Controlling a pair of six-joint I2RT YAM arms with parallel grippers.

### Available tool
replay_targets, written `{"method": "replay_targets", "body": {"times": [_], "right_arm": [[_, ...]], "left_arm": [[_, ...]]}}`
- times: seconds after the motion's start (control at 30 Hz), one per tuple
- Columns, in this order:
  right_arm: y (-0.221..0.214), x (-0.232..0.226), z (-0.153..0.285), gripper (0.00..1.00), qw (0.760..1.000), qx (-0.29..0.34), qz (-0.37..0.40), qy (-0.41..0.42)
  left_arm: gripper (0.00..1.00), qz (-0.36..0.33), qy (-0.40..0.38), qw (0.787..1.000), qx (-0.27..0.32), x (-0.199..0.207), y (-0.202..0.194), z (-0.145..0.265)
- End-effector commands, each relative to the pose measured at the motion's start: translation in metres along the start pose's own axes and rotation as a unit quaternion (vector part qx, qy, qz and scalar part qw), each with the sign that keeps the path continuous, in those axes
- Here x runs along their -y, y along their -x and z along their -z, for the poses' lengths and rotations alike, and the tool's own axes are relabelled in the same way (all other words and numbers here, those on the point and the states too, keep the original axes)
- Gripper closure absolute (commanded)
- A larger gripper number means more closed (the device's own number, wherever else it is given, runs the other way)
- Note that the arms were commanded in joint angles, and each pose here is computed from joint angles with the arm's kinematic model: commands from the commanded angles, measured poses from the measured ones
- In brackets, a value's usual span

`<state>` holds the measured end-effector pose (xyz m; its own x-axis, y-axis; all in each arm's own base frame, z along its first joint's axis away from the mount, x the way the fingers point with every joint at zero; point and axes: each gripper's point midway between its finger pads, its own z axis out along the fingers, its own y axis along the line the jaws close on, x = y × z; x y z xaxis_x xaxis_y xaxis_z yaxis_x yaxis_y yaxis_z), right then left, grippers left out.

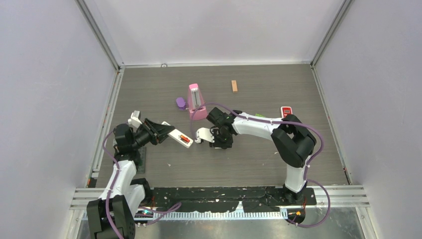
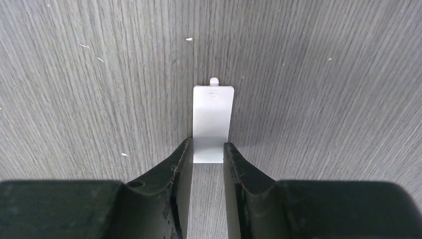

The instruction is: Load the batteries into the remote control

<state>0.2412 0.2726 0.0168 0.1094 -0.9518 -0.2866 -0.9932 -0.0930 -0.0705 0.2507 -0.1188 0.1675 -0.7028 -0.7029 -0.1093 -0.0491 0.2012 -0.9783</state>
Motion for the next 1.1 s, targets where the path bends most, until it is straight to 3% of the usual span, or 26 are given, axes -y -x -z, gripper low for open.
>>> {"method": "replay_targets", "body": {"times": [0.0, 0.17, 0.37, 0.63, 0.9, 1.07], "right_arm": [[0.0, -0.018, 0.003, 0.73, 0.999, 0.007, -0.022, 0.032], [0.016, -0.013, 0.025, 0.67, 0.997, 0.044, -0.062, 0.019], [0.026, -0.005, 0.039, 0.57, 0.984, 0.076, -0.162, 0.012], [0.024, 0.025, 0.041, 0.49, 0.942, 0.075, -0.323, -0.059], [0.017, 0.036, 0.037, 0.48, 0.911, 0.095, -0.387, -0.101], [0.014, 0.034, 0.038, 0.39, 0.911, 0.109, -0.382, -0.111]], "left_arm": [[1.0, -0.035, -0.015, 0.999, -0.001, 0.005, 0.0, 0.003], [1.0, -0.043, -0.004, 0.999, 0.005, -0.001, -0.001, 0.003], [1.0, -0.051, 0.005, 0.998, 0.024, -0.011, 0.001, 0.004], [1.0, -0.066, 0.034, 0.993, 0.094, -0.038, 0.001, 0.0], [1.0, -0.093, 0.082, 0.983, 0.136, -0.064, -0.016, -0.02], [0.97, -0.105, 0.112, 0.977, 0.149, -0.077, -0.021, -0.029]]}}
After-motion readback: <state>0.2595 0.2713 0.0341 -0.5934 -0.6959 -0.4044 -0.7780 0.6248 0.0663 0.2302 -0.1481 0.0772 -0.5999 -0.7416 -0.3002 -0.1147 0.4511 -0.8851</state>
